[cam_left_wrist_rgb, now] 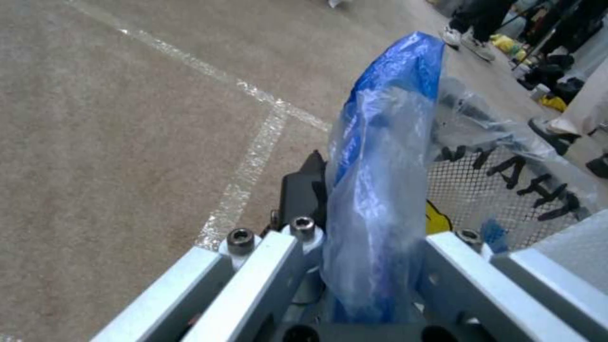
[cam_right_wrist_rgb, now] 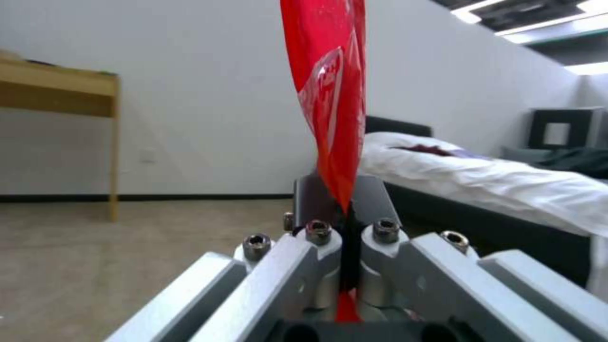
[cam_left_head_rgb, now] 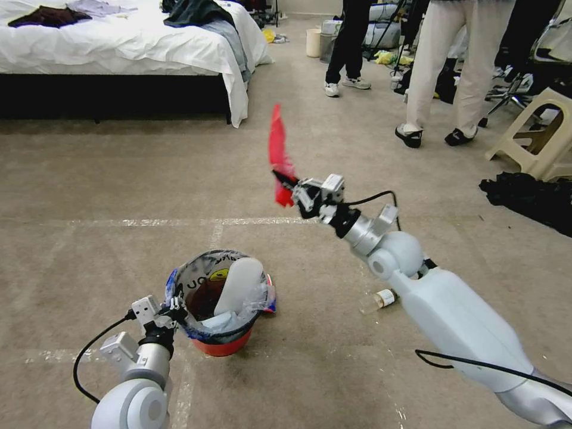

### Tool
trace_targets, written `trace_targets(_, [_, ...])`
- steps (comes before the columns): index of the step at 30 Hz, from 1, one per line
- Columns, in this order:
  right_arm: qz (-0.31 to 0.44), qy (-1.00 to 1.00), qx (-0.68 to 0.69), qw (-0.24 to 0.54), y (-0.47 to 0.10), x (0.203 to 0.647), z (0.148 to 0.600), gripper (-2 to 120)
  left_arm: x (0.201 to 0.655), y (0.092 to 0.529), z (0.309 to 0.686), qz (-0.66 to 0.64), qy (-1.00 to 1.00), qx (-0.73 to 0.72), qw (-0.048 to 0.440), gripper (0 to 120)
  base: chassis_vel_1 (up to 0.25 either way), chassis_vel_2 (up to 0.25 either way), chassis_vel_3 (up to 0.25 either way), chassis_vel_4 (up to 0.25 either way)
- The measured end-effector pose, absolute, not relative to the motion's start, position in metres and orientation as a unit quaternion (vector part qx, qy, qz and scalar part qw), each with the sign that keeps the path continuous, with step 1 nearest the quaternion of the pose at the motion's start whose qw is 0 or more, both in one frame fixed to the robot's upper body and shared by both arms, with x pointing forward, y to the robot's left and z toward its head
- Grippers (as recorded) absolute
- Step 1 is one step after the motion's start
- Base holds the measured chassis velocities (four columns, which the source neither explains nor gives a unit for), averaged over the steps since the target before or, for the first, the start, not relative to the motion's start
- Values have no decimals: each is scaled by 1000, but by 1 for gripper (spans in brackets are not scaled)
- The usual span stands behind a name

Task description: Pick up the trash bin and place the garbage on the floor into it.

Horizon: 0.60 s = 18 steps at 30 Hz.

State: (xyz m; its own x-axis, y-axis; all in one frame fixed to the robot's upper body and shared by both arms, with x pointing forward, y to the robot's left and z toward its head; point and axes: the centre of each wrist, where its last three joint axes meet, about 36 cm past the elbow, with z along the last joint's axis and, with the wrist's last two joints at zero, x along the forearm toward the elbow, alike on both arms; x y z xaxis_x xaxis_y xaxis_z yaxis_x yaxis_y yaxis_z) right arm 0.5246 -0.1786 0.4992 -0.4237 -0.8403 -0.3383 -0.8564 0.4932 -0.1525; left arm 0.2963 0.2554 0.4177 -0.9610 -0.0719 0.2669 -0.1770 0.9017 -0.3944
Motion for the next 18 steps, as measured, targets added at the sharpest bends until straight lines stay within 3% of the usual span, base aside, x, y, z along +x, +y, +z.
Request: trace_targets(18, [39,798,-582,153,-118,488,468,0,297,247,418,217,-967,52,124,5,0,0,0,0])
